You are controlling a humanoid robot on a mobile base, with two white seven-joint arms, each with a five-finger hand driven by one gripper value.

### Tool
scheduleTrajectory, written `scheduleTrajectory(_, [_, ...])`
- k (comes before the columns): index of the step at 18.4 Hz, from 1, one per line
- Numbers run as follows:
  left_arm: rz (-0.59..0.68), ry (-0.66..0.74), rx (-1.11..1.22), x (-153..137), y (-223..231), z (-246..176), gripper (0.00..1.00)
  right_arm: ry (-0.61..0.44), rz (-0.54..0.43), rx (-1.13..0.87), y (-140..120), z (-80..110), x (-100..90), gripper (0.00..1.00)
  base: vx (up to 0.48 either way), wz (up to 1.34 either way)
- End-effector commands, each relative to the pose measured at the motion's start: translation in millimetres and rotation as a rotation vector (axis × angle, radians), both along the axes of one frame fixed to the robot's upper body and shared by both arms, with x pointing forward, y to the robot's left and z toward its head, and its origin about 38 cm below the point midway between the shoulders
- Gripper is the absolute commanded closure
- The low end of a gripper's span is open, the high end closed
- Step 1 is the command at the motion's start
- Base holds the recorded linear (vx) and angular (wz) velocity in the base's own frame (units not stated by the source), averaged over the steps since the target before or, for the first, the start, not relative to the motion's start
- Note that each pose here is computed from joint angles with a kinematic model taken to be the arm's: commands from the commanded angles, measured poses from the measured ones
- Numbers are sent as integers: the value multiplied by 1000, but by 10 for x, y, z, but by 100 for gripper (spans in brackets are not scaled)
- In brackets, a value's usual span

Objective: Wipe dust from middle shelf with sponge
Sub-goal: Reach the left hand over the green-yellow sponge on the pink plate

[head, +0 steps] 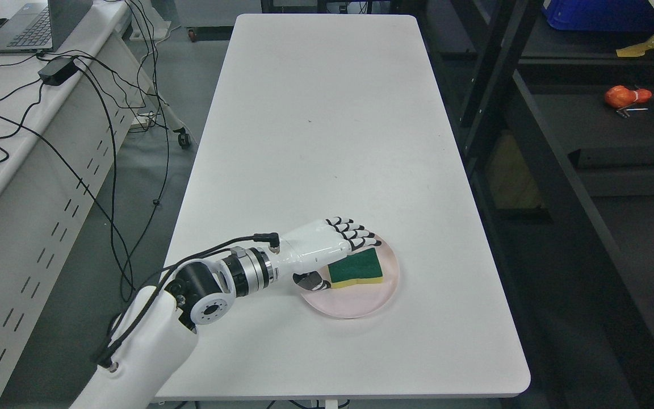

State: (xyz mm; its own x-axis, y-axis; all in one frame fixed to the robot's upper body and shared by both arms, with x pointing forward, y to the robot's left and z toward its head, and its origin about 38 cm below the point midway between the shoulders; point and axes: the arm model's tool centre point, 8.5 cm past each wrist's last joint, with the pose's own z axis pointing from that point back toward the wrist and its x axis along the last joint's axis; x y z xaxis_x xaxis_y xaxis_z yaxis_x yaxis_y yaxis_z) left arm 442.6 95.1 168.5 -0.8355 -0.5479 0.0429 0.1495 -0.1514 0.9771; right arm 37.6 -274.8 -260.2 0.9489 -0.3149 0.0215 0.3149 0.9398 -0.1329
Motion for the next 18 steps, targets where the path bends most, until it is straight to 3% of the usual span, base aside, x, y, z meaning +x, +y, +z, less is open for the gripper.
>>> scheduleTrajectory(1, [-129,79,124,-279,-470,-420,18,-16,0,-21,-124,13,58,0,0,0])
scheduleTrajectory(8, [-6,43,-33,-14,-12,-60,63,-16,0,-21,-124,13,58,0,0,0])
scheduleTrajectory(11, [26,50,-144,-36,263,-84,83,-16,0,-21,-124,13,58,0,0,0])
scheduleTrajectory(14, [75,21,-252,-4,634,17,93,-16,0,-21,-124,13,58,0,0,0])
scheduleTrajectory(18, [126,-65,-440,119,962,499,95,-16,0,-21,-124,13,58,0,0,0])
